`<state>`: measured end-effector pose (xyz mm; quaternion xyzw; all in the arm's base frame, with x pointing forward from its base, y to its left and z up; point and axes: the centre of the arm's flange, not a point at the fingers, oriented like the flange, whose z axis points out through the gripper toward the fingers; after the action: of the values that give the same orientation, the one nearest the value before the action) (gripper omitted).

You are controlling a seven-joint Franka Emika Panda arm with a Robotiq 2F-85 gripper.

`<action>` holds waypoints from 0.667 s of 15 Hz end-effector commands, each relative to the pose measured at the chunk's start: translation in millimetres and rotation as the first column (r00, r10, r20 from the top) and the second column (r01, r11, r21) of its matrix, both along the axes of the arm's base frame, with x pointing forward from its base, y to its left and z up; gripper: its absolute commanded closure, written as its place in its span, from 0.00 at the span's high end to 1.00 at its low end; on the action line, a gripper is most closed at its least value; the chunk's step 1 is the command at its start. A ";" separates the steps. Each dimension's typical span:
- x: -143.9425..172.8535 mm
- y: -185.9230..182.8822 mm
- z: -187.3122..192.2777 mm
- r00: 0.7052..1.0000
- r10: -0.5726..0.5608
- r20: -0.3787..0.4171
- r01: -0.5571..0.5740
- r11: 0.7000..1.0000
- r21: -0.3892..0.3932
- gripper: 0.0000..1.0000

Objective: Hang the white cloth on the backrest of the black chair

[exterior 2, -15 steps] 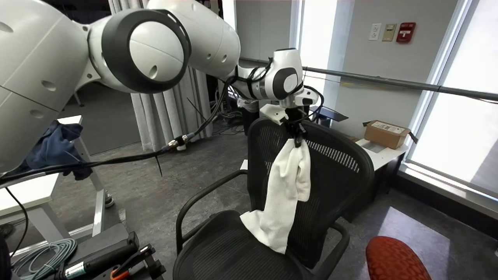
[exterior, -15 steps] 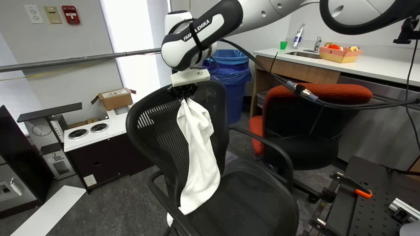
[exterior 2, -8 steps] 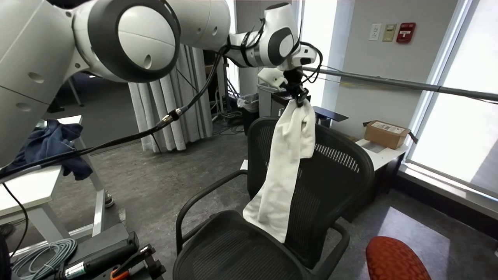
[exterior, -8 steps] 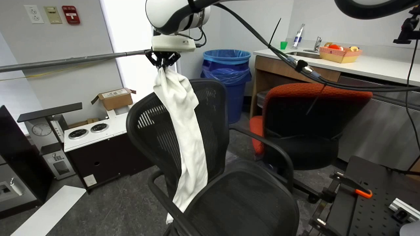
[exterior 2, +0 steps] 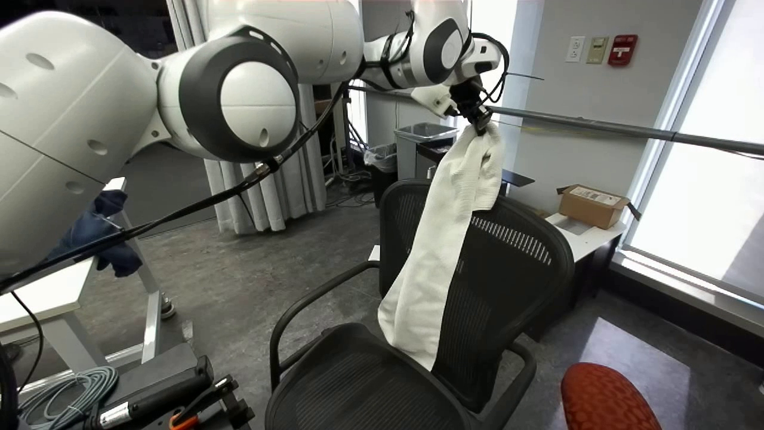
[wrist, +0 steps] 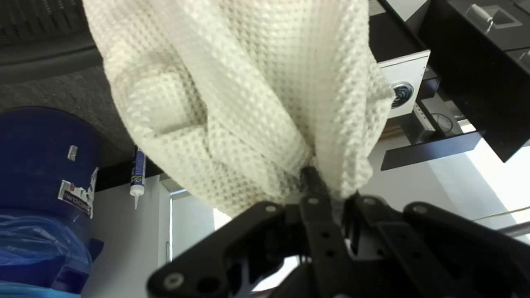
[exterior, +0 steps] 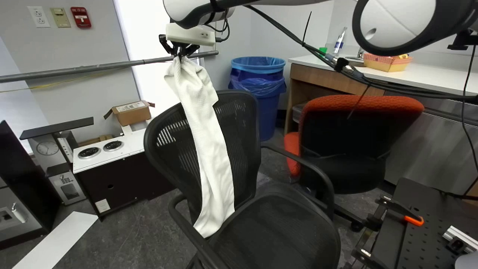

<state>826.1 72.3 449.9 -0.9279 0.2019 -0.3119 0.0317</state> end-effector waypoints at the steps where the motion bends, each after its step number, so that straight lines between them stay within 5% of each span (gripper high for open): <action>1: 76.7 3.4 9.1 0.994 -0.074 0.078 0.074 0.997 0.004 0.03; 5: 84.8 -0.7 0.6 0.989 -0.122 0.084 0.121 0.993 0.018 0.03; 10: 89.6 -8.4 -30.2 0.992 -0.128 -0.001 0.128 0.992 0.021 0.03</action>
<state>840.8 63.9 414.6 -0.9119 0.2514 -0.3238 0.0215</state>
